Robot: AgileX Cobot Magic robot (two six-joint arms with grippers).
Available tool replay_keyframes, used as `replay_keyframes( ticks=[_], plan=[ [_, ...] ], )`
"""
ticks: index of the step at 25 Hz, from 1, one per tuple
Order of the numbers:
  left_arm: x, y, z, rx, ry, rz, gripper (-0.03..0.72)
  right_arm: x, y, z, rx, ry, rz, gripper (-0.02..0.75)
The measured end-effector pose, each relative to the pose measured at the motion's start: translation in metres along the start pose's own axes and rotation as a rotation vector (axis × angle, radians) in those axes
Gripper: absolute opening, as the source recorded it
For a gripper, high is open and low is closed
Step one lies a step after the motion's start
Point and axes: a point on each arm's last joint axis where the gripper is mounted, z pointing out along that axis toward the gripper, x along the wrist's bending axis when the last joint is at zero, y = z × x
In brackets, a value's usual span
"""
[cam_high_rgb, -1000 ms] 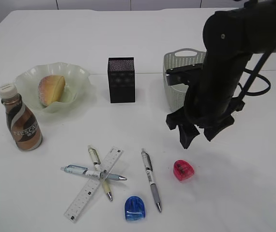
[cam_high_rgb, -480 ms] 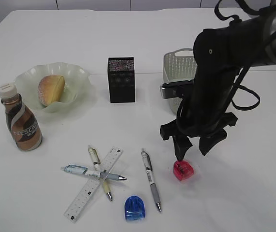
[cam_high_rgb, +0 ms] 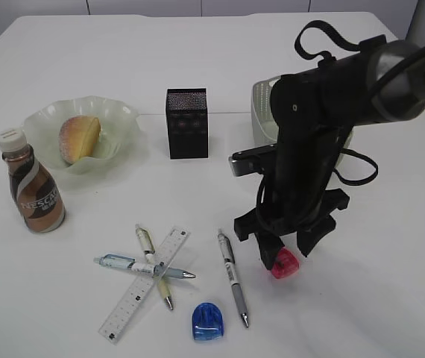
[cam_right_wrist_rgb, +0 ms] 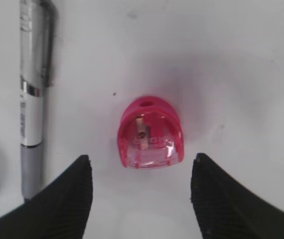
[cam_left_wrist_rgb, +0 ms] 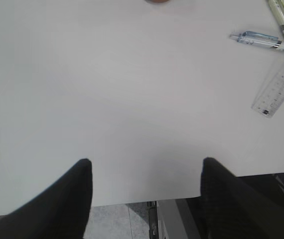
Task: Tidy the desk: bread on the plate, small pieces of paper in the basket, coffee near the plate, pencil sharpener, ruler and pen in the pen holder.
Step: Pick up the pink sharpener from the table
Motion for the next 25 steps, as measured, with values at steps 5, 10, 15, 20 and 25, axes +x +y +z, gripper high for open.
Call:
replay_keyframes(
  ticks=[5,10,15,20,25],
  plan=[
    [0.0,0.0,0.0,0.0,0.0,-0.002,0.497,-0.003,0.001,0.002,-0.008,-0.034,-0.018,0.456],
    [0.0,0.0,0.0,0.0,0.0,-0.002,0.497,-0.004,0.003,0.012,0.014,-0.039,-0.016,0.456],
    [0.0,0.0,0.0,0.0,0.0,-0.002,0.497,-0.004,0.003,0.025,0.045,-0.044,-0.016,0.456],
    [0.0,0.0,0.0,0.0,0.0,-0.002,0.497,-0.004,0.005,0.025,0.034,-0.043,-0.016,0.456],
    [0.0,0.0,0.0,0.0,0.0,-0.002,0.497,-0.004,0.006,0.025,0.025,-0.043,-0.017,0.455]
  ],
)
